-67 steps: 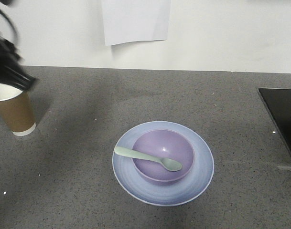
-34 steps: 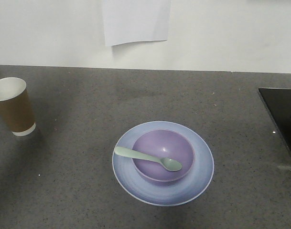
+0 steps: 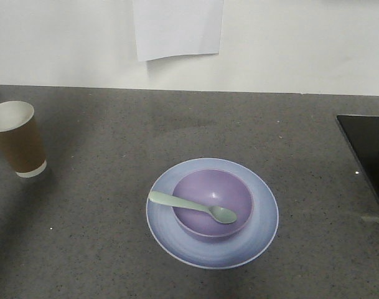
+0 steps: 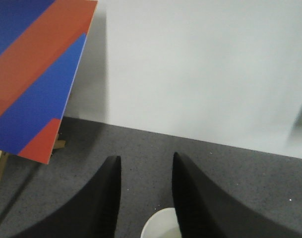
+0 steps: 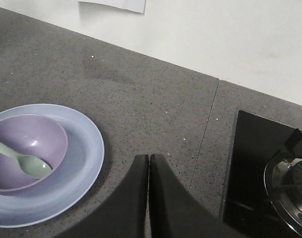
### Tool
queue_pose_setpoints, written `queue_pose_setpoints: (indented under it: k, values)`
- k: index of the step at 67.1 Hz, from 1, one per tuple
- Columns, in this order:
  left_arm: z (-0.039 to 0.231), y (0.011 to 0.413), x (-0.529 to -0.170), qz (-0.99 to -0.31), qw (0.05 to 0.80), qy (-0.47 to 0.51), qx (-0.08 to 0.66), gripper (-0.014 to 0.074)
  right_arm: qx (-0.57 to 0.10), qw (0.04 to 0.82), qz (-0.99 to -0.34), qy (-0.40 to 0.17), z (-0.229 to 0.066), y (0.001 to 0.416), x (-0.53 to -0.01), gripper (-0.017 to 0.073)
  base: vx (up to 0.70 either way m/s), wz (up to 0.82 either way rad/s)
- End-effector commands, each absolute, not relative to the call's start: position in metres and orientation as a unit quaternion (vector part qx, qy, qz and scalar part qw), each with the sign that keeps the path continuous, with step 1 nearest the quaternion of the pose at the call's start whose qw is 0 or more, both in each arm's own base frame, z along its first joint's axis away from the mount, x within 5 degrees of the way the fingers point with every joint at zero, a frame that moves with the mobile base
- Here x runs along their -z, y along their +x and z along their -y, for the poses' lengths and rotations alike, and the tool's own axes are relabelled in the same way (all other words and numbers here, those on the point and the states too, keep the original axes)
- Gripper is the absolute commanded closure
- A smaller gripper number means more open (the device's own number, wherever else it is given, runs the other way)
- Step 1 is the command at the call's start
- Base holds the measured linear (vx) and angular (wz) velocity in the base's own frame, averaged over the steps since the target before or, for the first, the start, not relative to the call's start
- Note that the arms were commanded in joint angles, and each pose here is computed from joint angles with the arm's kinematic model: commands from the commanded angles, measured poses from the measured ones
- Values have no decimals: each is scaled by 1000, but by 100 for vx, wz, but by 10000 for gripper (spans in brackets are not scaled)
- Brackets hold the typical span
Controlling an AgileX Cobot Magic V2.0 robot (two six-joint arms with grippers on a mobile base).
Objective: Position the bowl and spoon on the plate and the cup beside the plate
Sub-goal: 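Raise the left gripper away from the bowl, then move the left gripper down onto the rim of the brown cup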
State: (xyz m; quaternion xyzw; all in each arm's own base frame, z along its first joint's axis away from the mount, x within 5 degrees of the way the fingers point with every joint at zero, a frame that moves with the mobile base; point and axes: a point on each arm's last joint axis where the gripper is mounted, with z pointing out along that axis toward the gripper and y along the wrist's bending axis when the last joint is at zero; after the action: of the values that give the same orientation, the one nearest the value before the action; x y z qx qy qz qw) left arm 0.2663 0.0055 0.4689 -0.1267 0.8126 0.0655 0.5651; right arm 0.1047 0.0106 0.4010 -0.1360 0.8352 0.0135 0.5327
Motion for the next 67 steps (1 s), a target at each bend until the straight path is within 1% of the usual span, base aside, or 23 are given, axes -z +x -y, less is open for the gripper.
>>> queue_pose_setpoints:
  k: [1,6,15,24,37,47,67]
  values:
    - [-14,275,-476,-798,589,-118,-45,349,-11,564,-816,-127,-11,105,-413,562,0,0]
    - [-23,286,-466,-809,574,-121,-39,349,-11,564,-816,-127,-11,105,-413,562,0,0]
    - [-38,305,-447,-828,544,-135,-8,343,-11,564,-816,-127,-11,105,-413,562,0,0]
    - [-44,320,-428,-849,510,-134,30,315,-11,564,-816,-127,-11,105,-413,562,0,0]
    - [-47,339,-401,-878,457,-130,63,261,-12,563,-816,-128,-11,105,-413,562,0,0]
    - [-47,347,-384,-895,420,-131,70,254,-12,562,-817,-128,-11,105,-412,562,0,0]
    - [-49,354,-373,-902,405,-131,67,254,-13,561,-817,-128,-11,105,-412,562,0,0]
